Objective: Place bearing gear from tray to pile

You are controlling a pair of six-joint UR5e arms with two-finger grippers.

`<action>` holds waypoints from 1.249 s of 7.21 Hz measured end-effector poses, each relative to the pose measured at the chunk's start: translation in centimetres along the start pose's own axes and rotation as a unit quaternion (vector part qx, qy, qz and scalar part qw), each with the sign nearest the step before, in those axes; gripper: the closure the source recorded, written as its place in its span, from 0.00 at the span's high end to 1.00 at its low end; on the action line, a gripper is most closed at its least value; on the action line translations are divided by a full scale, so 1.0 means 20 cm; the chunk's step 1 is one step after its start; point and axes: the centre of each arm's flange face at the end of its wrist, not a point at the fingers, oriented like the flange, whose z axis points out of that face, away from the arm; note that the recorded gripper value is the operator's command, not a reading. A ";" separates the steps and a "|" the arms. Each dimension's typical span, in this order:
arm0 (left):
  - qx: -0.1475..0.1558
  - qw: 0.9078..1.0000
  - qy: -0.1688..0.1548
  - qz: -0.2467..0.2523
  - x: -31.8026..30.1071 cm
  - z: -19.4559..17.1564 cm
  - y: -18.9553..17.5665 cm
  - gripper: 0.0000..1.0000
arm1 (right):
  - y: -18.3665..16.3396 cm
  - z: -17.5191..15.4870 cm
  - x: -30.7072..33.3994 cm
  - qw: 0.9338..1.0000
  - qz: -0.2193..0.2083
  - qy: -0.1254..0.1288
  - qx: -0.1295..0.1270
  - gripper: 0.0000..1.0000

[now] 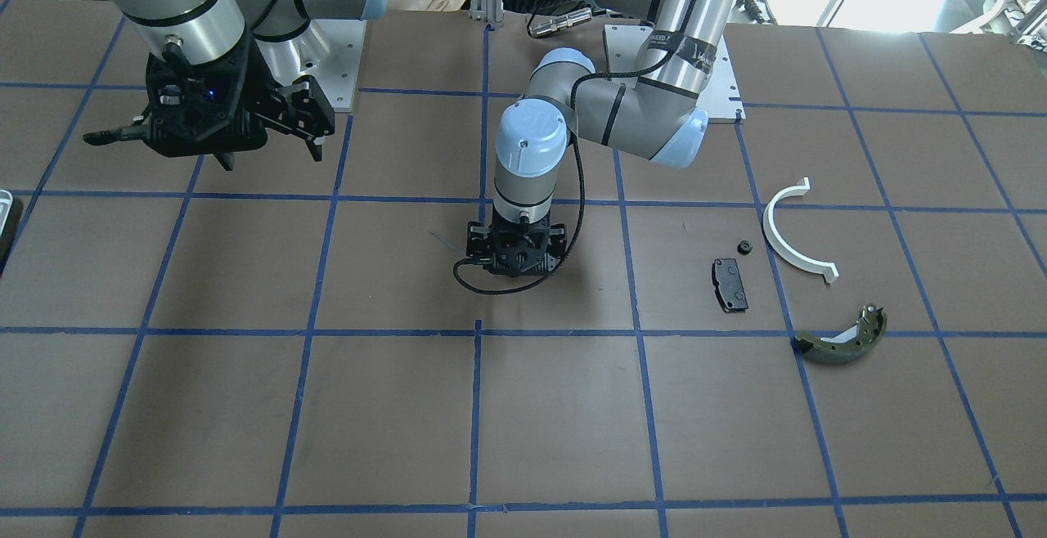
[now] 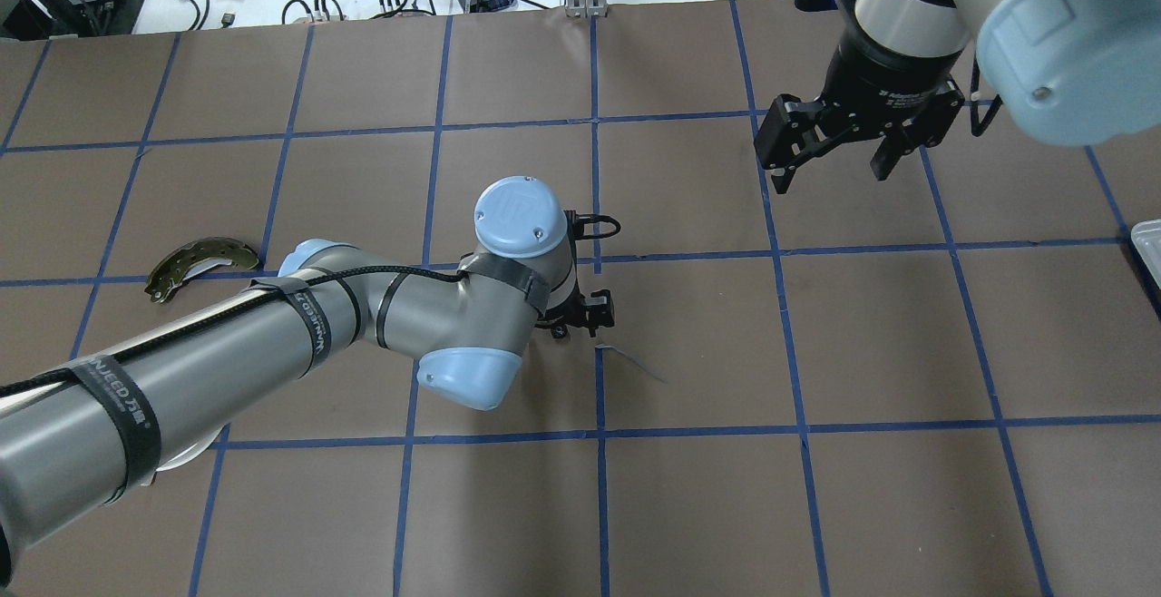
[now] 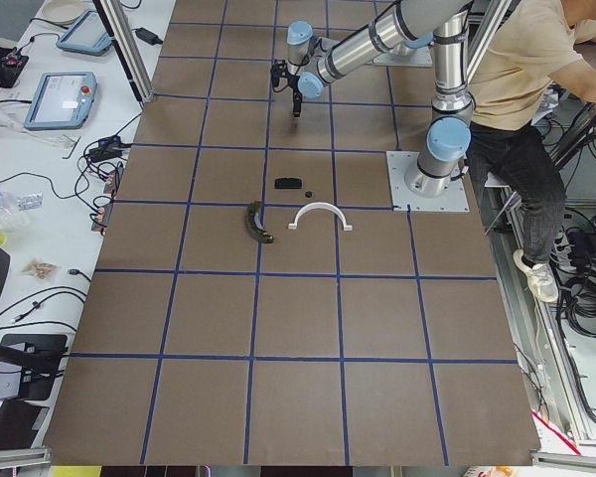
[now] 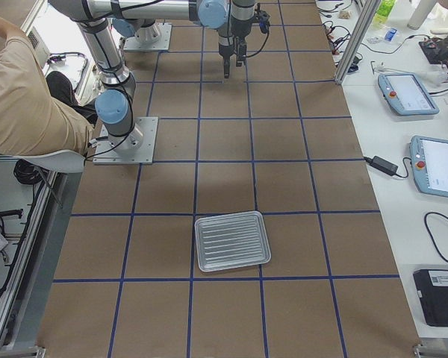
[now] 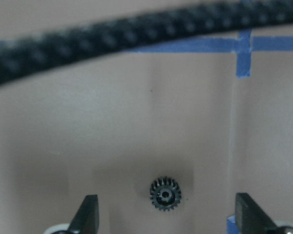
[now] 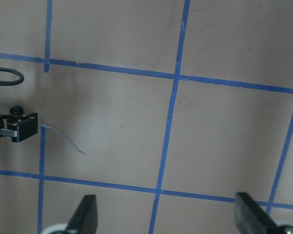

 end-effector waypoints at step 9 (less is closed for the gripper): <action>0.002 0.998 -0.012 0.069 -0.70 -0.21 -0.38 0.00 | -0.05 -0.13 0.09 0.998 0.056 0.010 0.024 1.00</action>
